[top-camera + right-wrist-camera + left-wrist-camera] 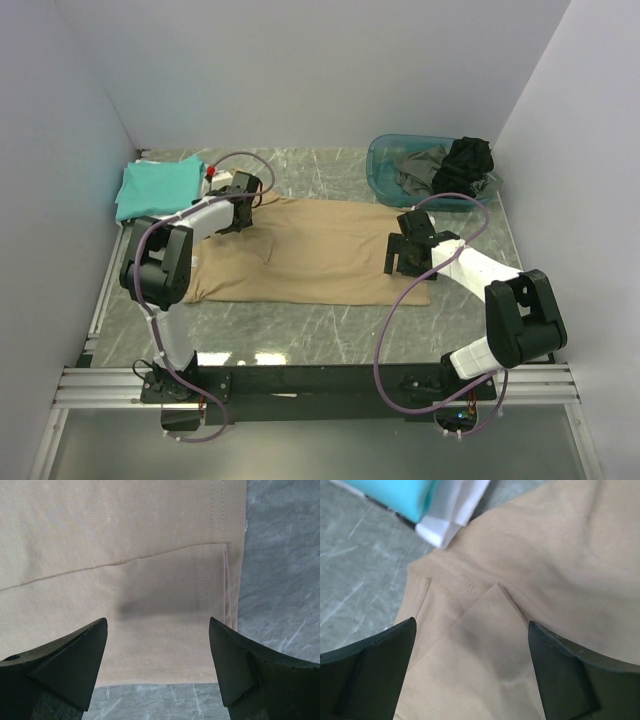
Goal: Fold and stack the t-shirts
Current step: Fold the tshirt
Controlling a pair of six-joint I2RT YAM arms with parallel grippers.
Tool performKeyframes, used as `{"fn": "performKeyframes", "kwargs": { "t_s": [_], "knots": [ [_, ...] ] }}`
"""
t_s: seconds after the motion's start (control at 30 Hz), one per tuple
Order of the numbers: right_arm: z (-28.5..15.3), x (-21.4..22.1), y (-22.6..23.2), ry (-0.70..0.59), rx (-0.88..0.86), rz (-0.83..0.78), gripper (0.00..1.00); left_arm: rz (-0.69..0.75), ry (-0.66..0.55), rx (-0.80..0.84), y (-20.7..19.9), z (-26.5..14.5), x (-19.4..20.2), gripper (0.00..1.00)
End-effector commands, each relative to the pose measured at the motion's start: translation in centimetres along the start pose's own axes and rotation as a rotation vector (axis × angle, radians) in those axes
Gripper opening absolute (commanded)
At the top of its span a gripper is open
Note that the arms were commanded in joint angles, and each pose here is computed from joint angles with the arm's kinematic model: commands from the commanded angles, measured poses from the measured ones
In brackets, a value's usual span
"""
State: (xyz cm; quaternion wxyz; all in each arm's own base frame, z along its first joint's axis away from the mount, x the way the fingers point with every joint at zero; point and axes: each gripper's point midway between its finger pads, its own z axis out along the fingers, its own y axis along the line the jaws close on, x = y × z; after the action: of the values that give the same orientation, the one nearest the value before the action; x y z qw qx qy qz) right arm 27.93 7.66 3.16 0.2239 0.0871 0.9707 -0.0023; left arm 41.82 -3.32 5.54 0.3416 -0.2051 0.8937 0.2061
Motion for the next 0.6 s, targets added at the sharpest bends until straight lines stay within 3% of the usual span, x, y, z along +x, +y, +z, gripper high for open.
{"fn": "performKeyframes", "kwargs": {
  "t_s": [0.0,0.13,0.27,0.47,0.57],
  "knots": [
    [-0.3,-0.8,-0.3,-0.026,0.012,-0.003,0.88,-0.092,-0.044,-0.045,1.7,-2.3,-2.9,0.99],
    [-0.8,-1.2,-0.3,-0.046,0.01,0.004,0.89,-0.188,-0.068,-0.016,2.3,-4.8,-5.3,0.99],
    [-1.8,-2.0,-0.3,-0.082,0.003,0.025,0.89,-0.284,-0.032,0.15,1.2,-6.9,-4.2,0.99],
    [-2.9,-2.8,0.8,-0.126,-0.069,0.057,0.89,-0.396,0.078,0.366,0.6,-9.1,1.4,0.99],
    [-2.6,-2.7,2.1,-0.114,-0.126,0.072,0.89,-0.419,0.107,0.326,2.5,-8.6,4.6,0.99]
  ]
}}
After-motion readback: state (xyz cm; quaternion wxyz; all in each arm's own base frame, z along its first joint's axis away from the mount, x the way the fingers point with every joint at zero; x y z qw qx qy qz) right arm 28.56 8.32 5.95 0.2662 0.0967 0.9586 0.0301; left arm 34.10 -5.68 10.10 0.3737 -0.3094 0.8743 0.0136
